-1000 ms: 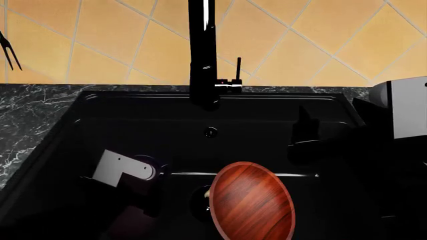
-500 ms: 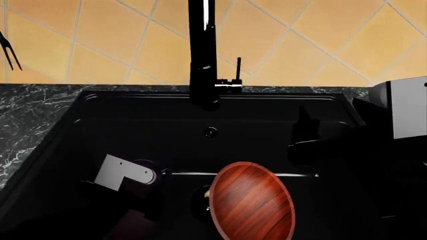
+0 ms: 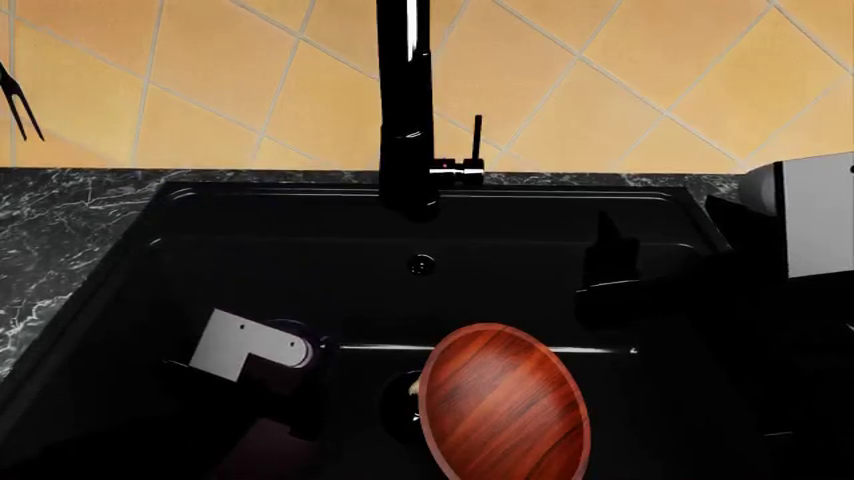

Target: Pick the bowl and pitcher and place them in the sink. Then turn on the water.

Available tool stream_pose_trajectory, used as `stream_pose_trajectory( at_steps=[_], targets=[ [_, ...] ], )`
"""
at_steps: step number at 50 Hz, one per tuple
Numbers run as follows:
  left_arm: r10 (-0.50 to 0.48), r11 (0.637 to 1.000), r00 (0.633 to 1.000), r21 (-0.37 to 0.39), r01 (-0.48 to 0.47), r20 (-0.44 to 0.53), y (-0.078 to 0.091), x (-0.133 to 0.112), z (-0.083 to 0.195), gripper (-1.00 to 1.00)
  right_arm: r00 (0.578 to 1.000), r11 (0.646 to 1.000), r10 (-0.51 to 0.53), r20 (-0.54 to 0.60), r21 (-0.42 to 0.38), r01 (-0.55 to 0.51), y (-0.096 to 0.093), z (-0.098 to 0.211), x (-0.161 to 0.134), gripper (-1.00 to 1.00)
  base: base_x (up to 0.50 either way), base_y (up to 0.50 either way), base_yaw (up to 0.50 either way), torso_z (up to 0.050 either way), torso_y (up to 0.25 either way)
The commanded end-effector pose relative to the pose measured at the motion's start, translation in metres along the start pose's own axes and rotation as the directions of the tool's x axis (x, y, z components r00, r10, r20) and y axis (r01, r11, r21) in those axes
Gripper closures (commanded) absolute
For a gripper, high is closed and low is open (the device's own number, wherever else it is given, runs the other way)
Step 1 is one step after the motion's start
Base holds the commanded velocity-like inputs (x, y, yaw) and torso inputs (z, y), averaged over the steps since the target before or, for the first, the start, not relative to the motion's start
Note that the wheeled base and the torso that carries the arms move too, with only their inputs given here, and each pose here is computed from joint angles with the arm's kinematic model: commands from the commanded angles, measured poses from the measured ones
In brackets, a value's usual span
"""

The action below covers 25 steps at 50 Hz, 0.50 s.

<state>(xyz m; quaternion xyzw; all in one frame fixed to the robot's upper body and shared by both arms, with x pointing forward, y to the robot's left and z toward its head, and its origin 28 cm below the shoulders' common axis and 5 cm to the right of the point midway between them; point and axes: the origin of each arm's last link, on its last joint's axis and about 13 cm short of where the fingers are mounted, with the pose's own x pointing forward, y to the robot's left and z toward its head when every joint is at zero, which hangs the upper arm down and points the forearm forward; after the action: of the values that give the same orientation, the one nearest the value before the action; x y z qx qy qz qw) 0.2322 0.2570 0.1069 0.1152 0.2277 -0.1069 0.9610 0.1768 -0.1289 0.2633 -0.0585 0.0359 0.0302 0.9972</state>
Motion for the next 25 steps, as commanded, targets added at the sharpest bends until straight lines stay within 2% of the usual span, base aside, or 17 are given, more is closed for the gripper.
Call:
stream_pose_trajectory(
  at_steps=[1,16,25],
  targets=[
    [0.005,1.000,1.000,-0.011,-0.005,-0.021,0.001,0.001,-0.004,-1.00,1.000,1.000,0.000,0.001,-0.001,0.000,0.000,0.000,0.000,-1.00,0.00,0.00,0.00,0.000,0.000],
    [0.002,1.000,1.000,-0.014,-0.003,-0.017,0.002,0.000,-0.003,-1.00,1.000,1.000,-0.002,0.004,-0.001,0.002,0.000,0.001,-0.002,-1.00,0.00,0.00,0.00,0.000,0.000],
    [0.001,1.000,1.000,-0.010,-0.001,0.023,0.003,-0.009,0.011,-1.00,1.000,1.000,0.002,0.003,-0.001,-0.002,0.000,0.001,-0.001,-1.00,0.00,0.00,0.00,0.000,0.000]
  ],
)
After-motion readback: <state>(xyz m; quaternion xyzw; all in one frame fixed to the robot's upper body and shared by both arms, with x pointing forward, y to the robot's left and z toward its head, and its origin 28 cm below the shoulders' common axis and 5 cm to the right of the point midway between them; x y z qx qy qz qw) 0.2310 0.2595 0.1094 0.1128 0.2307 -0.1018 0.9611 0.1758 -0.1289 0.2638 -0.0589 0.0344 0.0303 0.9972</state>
